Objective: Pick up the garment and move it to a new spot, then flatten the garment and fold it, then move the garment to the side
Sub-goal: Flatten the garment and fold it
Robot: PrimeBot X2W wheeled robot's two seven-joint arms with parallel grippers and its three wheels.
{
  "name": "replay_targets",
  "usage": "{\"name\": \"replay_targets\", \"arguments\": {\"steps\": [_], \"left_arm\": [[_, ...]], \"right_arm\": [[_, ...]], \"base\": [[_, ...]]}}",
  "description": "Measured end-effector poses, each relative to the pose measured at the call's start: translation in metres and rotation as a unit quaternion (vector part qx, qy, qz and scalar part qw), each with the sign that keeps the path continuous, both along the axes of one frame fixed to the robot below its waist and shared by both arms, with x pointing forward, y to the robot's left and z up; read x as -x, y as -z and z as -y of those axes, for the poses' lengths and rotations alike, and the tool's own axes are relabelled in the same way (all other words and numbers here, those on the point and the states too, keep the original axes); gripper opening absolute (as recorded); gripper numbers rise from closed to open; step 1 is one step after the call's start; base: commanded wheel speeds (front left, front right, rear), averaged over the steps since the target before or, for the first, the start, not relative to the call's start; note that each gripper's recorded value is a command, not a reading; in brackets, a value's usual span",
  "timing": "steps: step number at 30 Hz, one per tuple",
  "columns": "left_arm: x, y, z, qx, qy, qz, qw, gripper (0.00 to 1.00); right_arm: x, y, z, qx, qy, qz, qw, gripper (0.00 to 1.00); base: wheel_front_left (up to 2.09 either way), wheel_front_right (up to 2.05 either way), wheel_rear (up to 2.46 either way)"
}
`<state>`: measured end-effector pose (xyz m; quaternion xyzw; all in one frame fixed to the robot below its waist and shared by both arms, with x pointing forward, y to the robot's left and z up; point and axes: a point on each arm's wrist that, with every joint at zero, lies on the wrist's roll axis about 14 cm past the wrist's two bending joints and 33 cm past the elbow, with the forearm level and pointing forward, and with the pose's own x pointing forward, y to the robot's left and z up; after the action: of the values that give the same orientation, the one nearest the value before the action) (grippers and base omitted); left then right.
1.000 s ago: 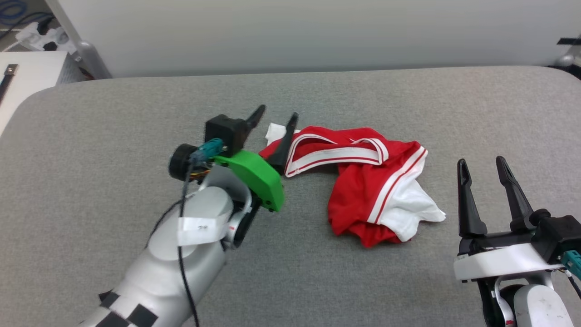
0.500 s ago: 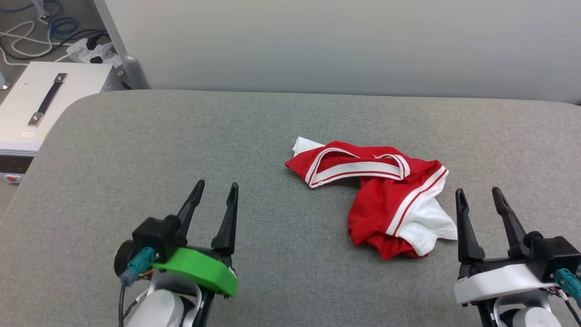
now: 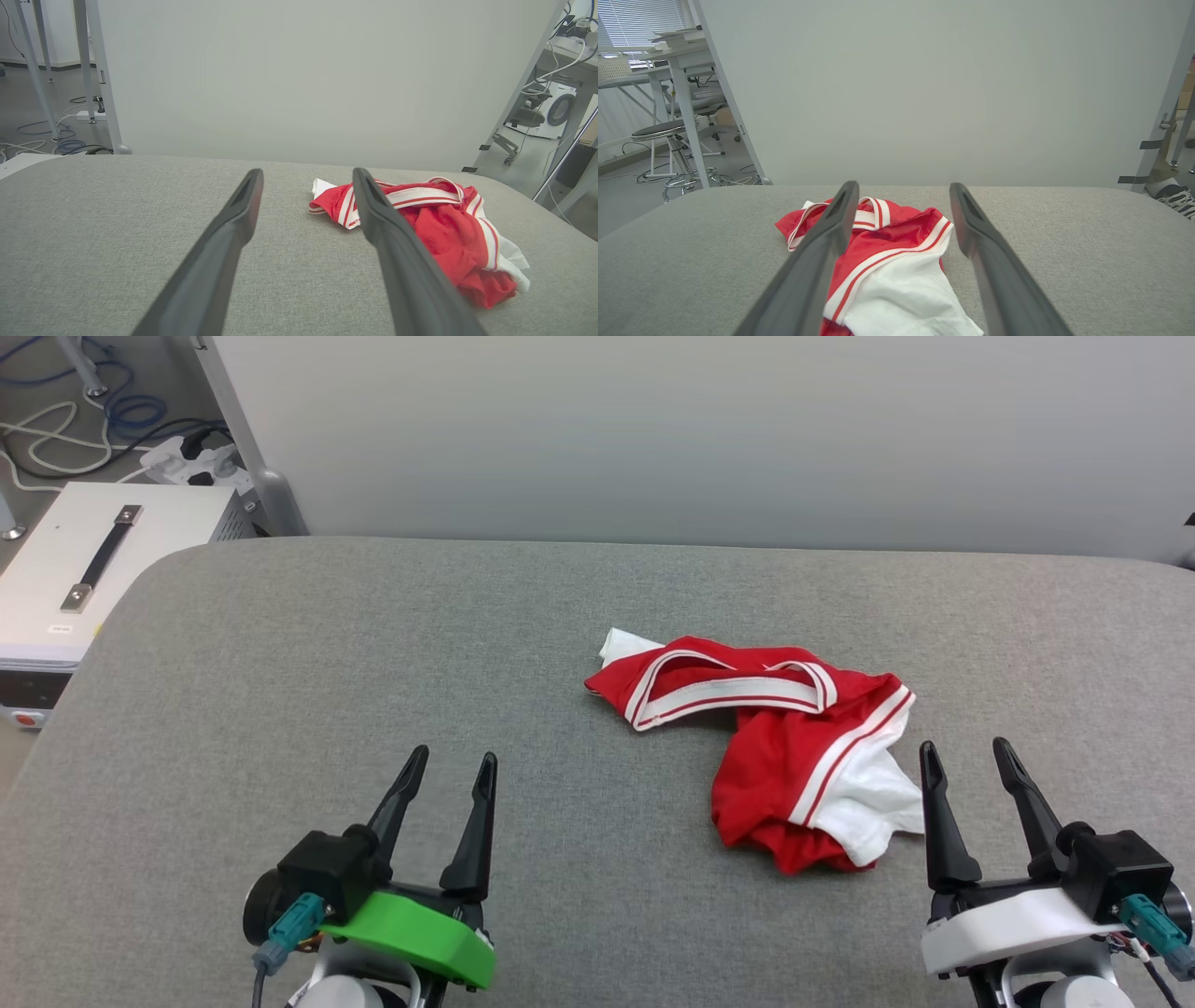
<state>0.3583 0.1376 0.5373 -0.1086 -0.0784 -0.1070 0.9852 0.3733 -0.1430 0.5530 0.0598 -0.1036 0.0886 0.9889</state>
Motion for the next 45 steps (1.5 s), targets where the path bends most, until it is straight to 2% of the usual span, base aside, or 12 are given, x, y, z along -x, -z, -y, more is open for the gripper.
{"name": "replay_targets", "arguments": {"steps": [10, 14, 18, 24, 27, 29, 34, 40, 45], "left_arm": [[-0.003, 0.005, 0.01, 0.001, 0.01, -0.006, 1.0, 1.0], [-0.004, 0.012, 0.014, 0.003, 0.016, -0.017, 1.0, 1.0], [-0.007, 0.018, 0.015, 0.004, 0.016, -0.027, 1.0, 1.0], [-0.016, 0.023, 0.014, 0.007, 0.014, -0.035, 0.999, 1.0], [-0.02, 0.026, 0.012, 0.011, 0.007, -0.04, 0.999, 1.0], [-0.02, 0.03, 0.01, 0.01, 0.004, -0.047, 0.999, 1.0], [-0.021, 0.034, -0.004, 0.013, -0.019, -0.055, 0.998, 1.0], [-0.015, 0.049, -0.023, 0.024, -0.051, -0.082, 0.995, 1.0], [-0.011, 0.051, -0.037, 0.021, -0.073, -0.086, 0.993, 1.0]], "right_arm": [[-0.001, 0.009, 0.001, -0.003, 0.001, -0.017, 1.0, 1.0], [-0.006, 0.024, -0.013, 0.034, -0.029, -0.064, 0.997, 1.0], [-0.022, 0.031, -0.023, 0.093, -0.075, -0.124, 0.985, 1.0], [-0.05, 0.039, -0.034, 0.163, -0.144, -0.245, 0.945, 1.0], [-0.061, 0.045, -0.036, 0.19, -0.167, -0.306, 0.918, 1.0], [-0.069, 0.05, -0.036, 0.223, -0.177, -0.343, 0.895, 1.0], [-0.089, 0.053, -0.042, 0.27, -0.196, -0.386, 0.86, 1.0], [-0.096, 0.077, -0.064, 0.317, -0.239, -0.432, 0.809, 1.0], [-0.103, 0.095, -0.076, 0.342, -0.261, -0.451, 0.782, 1.0]], "base": [[0.0, 0.0, 0.0], [0.0, 0.0, 0.0], [0.0, 0.0, 0.0], [0.0, 0.0, 0.0], [0.0, 0.0, 0.0], [0.0, 0.0, 0.0], [0.0, 0.0, 0.0], [0.0, 0.0, 0.0], [0.0, 0.0, 0.0]]}}
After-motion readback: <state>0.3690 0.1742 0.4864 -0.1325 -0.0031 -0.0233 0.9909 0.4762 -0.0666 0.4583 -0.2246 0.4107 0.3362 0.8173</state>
